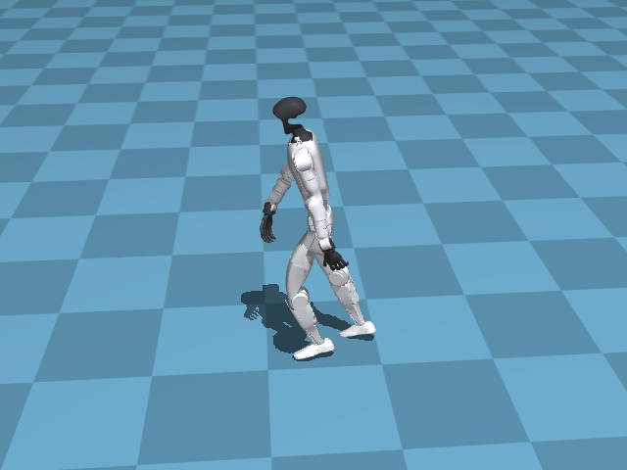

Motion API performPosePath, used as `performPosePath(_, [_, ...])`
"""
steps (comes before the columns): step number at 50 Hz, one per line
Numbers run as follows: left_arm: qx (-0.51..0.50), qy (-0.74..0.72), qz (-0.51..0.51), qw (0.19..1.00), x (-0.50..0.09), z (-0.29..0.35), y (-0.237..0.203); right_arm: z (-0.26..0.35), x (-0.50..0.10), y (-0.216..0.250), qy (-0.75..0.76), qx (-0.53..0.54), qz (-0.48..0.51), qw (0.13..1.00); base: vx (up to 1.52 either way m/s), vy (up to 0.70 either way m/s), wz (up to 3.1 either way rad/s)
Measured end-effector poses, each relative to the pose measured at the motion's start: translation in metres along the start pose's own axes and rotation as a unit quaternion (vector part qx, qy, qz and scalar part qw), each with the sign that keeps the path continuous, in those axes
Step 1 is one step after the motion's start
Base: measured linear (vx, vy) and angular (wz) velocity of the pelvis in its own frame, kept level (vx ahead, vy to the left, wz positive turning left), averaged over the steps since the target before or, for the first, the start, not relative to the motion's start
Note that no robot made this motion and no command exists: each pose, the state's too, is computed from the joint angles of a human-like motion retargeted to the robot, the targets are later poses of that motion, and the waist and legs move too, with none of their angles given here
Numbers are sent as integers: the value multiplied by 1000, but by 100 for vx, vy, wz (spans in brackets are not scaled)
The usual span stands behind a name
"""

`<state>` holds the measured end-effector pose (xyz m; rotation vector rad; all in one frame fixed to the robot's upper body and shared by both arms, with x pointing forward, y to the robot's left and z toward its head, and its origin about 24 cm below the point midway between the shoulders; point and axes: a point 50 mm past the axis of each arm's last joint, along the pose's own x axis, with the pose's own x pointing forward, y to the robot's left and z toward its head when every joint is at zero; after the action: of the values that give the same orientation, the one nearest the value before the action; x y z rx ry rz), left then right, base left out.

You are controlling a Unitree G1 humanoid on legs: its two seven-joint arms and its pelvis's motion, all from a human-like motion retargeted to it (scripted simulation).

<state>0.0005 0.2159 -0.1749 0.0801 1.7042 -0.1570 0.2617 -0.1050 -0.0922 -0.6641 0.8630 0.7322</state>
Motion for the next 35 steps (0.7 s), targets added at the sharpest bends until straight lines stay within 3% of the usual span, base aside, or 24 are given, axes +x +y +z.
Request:
performPosePath(5, [43, -73, 51, 995, -10, 48, 15, -38, 3, 25, 72, -68, 3, 995, 44, 11, -36])
performPosePath(10, [82, -114, 113, 984, -32, 98, 38, -114, -15, 33, 199, -94, -18, 975, 40, 12, -39])
performPosePath(16, [94, -197, 177, 960, -66, 154, 61, -207, -56, 67, 341, 29, 10, 940, 35, -1, 3])
performPosePath(22, [122, -286, 183, 933, -97, 198, 62, -255, -92, 129, 400, 231, 40, 886, 54, -12, -2])
performPosePath(28, [173, -318, 177, 915, -83, 196, 31, -267, -115, 186, 429, 388, 82, 812, 75, -15, -46])
performPosePath(35, [161, -197, 111, 961, -39, 128, 20, -234, -81, 160, 379, 340, 102, 855, 51, -18, -37])
